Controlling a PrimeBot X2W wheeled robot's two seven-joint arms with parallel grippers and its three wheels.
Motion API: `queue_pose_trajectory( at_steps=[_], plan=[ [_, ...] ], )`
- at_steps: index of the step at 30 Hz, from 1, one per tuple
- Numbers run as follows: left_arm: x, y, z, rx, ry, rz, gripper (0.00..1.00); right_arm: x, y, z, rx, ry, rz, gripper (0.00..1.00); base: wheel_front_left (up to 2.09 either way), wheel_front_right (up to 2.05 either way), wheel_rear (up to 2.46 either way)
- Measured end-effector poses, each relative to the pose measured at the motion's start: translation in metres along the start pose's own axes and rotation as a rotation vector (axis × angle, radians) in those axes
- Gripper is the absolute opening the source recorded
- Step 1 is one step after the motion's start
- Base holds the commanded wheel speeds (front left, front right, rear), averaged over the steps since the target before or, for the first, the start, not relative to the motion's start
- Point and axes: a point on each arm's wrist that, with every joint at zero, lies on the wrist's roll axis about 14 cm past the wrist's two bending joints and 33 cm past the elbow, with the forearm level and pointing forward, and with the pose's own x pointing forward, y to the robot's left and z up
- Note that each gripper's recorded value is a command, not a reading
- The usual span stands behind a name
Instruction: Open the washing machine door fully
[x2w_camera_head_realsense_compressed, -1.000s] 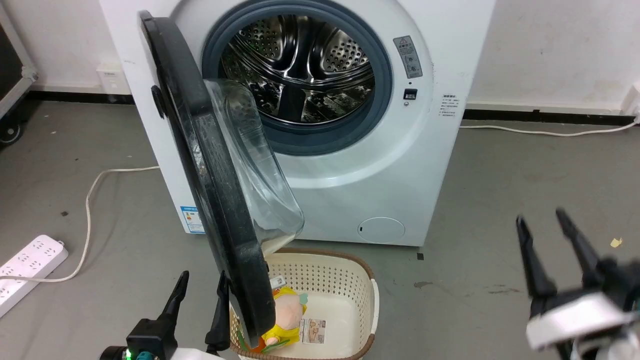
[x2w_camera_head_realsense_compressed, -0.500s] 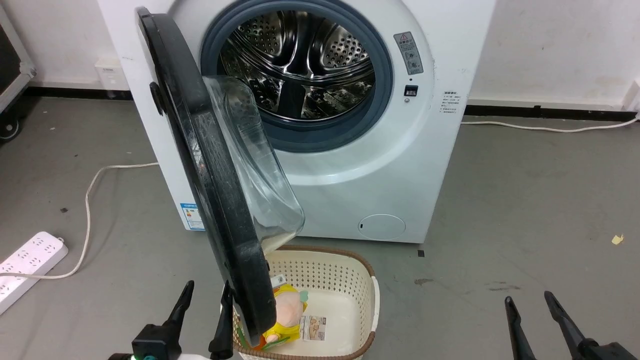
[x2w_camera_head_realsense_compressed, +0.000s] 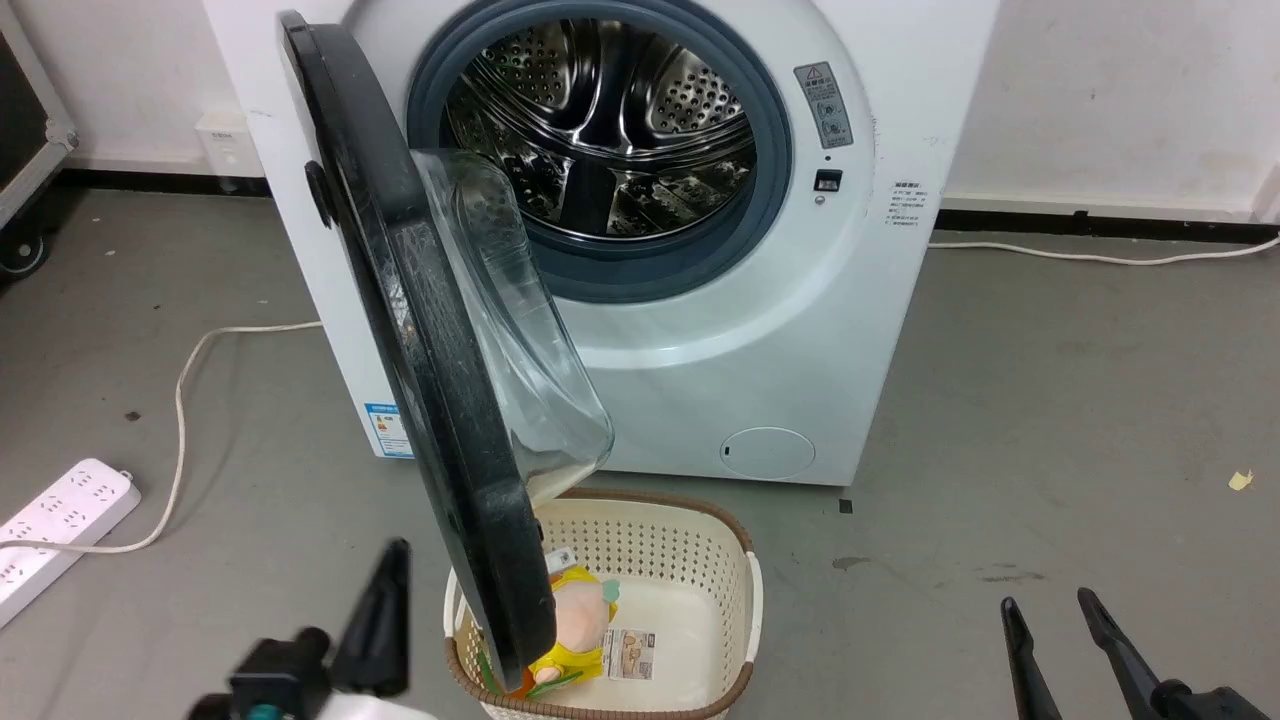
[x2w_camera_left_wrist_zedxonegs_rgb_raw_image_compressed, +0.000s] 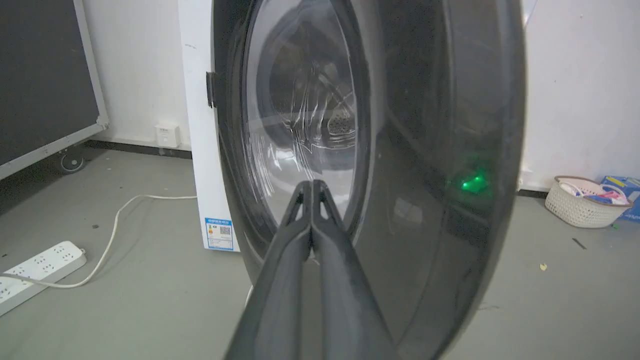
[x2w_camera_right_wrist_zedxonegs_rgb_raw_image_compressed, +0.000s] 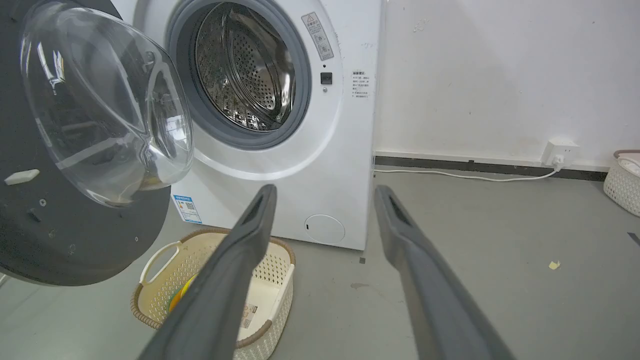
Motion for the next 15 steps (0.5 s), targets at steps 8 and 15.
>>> queue_pose_trajectory(
  at_steps=[8,15],
  plan=[
    [0.015,0.027,0.117,-0.022,-0.370,0.109,0.00,0.001,0.003,0.000,0.009,0.000,0.008,1.00,0.00,0.00,0.00],
    [0.007,0.002,0.210,0.045,-0.671,0.048,0.00,0.000,0.004,-0.002,0.012,0.004,0.009,1.00,0.00,0.00,0.00]
  ],
)
